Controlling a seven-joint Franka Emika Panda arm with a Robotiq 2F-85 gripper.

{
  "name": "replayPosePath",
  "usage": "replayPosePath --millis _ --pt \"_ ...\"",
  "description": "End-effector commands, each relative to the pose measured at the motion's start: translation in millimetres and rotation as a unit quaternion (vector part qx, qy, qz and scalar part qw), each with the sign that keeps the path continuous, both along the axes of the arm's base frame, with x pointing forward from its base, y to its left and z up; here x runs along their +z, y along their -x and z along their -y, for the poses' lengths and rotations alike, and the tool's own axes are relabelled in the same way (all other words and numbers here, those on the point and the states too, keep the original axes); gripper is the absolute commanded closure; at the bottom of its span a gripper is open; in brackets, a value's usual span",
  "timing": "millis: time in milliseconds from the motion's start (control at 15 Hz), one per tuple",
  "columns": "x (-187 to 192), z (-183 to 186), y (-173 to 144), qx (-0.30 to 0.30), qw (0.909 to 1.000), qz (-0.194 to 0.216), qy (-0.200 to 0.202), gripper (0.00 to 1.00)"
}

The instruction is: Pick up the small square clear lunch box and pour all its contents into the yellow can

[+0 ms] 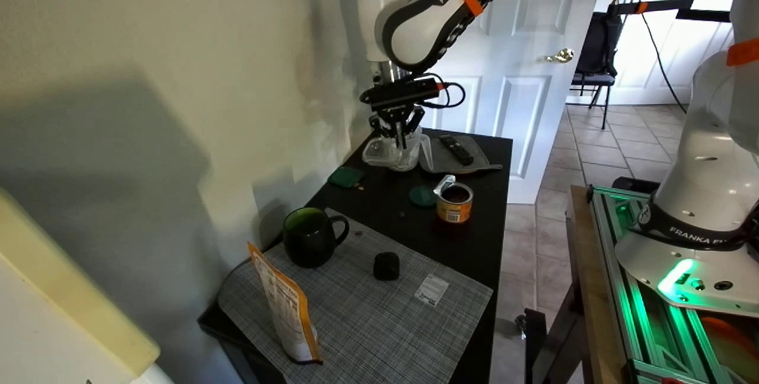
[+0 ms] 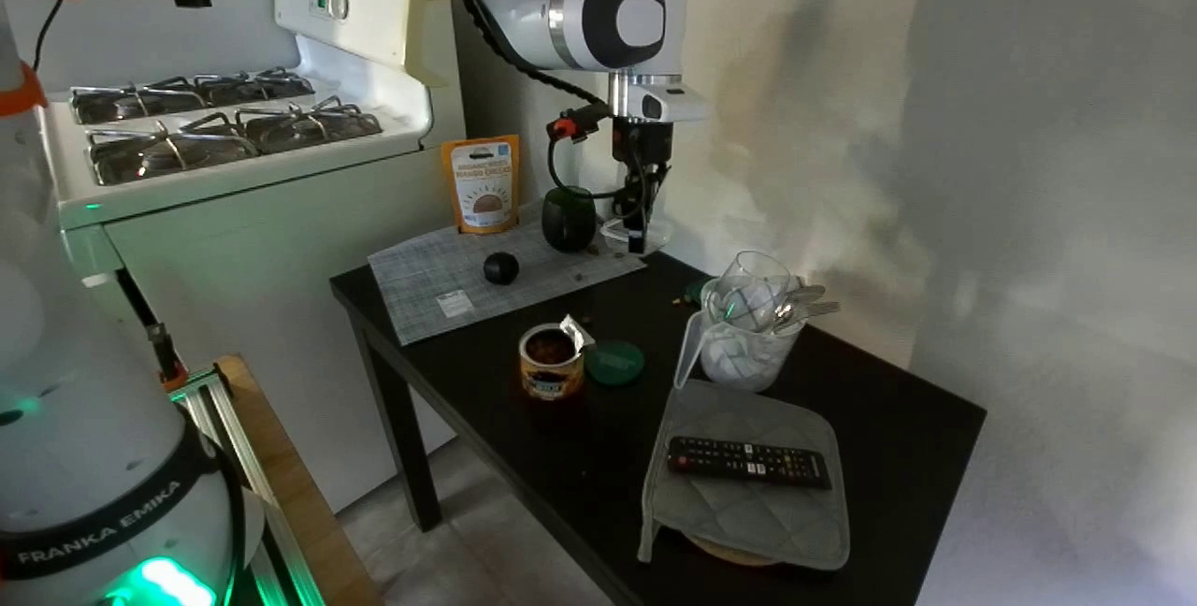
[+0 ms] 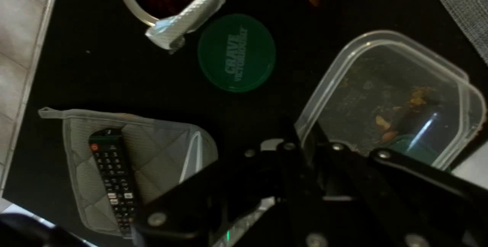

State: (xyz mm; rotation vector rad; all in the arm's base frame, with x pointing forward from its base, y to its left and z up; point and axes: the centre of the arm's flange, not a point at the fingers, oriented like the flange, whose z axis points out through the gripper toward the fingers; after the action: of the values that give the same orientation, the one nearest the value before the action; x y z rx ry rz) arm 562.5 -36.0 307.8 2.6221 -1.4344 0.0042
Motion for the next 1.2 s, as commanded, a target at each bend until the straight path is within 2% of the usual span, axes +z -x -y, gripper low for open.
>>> replayPosePath --millis 0,133,333,667,1133 --pt "-41 -15 -31 -0.019 0.9998 0.000 -0.003 0.97" --pt "-62 -21 -36 -0.009 0.9999 -0.012 -0.002 0.97" --pt "-82 -21 -43 0.001 0.9998 -0.009 -0.019 0.97" --pt "-102 -19 -62 0.000 0.9988 0.009 -0.048 0.97" --pt "-126 -18 -73 0.009 0.9983 -0.011 -0.056 0.97"
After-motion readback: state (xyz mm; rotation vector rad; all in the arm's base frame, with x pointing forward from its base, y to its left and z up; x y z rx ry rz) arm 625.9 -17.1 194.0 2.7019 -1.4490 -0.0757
